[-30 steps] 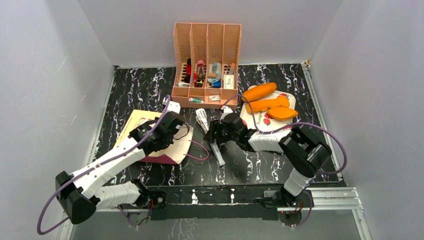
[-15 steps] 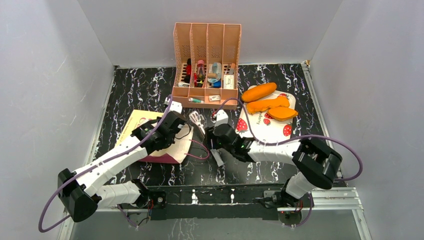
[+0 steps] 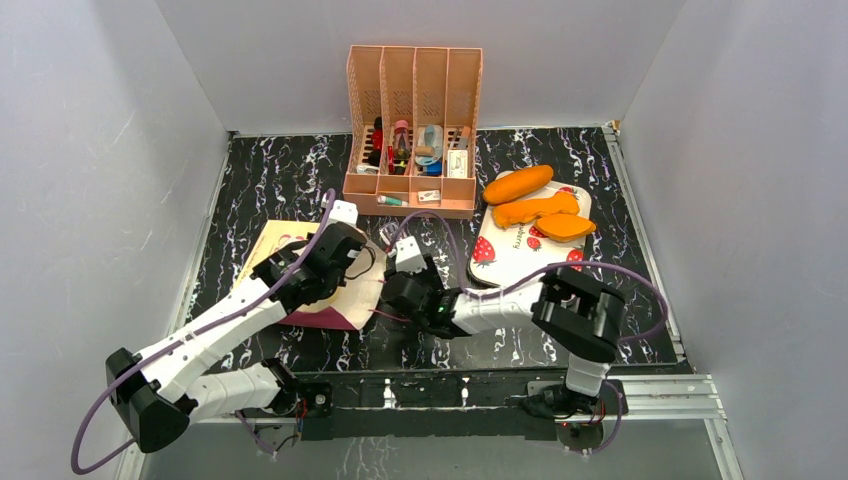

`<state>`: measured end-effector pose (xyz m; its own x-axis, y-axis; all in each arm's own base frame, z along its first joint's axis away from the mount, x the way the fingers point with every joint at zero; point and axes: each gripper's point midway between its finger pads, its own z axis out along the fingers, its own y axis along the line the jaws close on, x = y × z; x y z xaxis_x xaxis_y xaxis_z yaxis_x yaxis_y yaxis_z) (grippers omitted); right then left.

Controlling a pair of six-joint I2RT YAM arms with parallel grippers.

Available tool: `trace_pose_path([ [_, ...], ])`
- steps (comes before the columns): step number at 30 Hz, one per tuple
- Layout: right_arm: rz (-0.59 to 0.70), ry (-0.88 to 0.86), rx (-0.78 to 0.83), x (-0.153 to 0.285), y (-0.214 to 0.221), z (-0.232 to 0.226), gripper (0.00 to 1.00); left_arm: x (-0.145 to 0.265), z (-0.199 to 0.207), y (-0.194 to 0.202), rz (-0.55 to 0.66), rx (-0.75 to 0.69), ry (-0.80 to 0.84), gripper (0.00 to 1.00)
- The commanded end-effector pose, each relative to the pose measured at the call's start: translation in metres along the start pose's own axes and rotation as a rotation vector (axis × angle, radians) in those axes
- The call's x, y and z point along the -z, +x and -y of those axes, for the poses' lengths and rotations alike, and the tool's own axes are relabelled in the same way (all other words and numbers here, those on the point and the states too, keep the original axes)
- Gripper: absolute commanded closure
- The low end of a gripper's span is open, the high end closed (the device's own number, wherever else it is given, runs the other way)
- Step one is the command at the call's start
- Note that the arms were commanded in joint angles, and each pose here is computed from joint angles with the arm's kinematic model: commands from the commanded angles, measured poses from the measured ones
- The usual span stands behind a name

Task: Take the fake bread out of the paper bag
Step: Adjust the clamp at the center of the board.

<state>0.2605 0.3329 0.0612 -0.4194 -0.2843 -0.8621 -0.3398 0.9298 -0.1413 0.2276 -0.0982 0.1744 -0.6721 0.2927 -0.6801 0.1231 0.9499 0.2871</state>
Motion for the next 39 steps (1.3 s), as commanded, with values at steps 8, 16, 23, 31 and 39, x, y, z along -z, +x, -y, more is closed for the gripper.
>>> trace_pose_path([
  [8, 0.057, 0.237, 0.082, -0.018, 0.002, 0.016, 0.47, 0.007, -0.012, -0.001, 0.018, 0.004, -0.019, 1.00],
  [16, 0.106, 0.222, 0.025, -0.009, -0.010, 0.018, 0.47, 0.005, -0.010, 0.000, 0.015, 0.006, -0.015, 1.00],
  [23, 0.095, 0.167, 0.011, -0.007, -0.007, 0.013, 0.47, 0.004, -0.009, -0.001, 0.014, 0.001, -0.012, 1.00],
  [31, 0.082, 0.154, 0.057, -0.004, -0.012, 0.026, 1.00, 0.002, -0.006, 0.000, 0.008, 0.003, -0.008, 1.00],
  [39, 0.073, 0.032, -0.014, 0.006, -0.029, 0.019, 1.00, 0.002, -0.007, 0.000, 0.005, 0.002, -0.010, 1.00],
])
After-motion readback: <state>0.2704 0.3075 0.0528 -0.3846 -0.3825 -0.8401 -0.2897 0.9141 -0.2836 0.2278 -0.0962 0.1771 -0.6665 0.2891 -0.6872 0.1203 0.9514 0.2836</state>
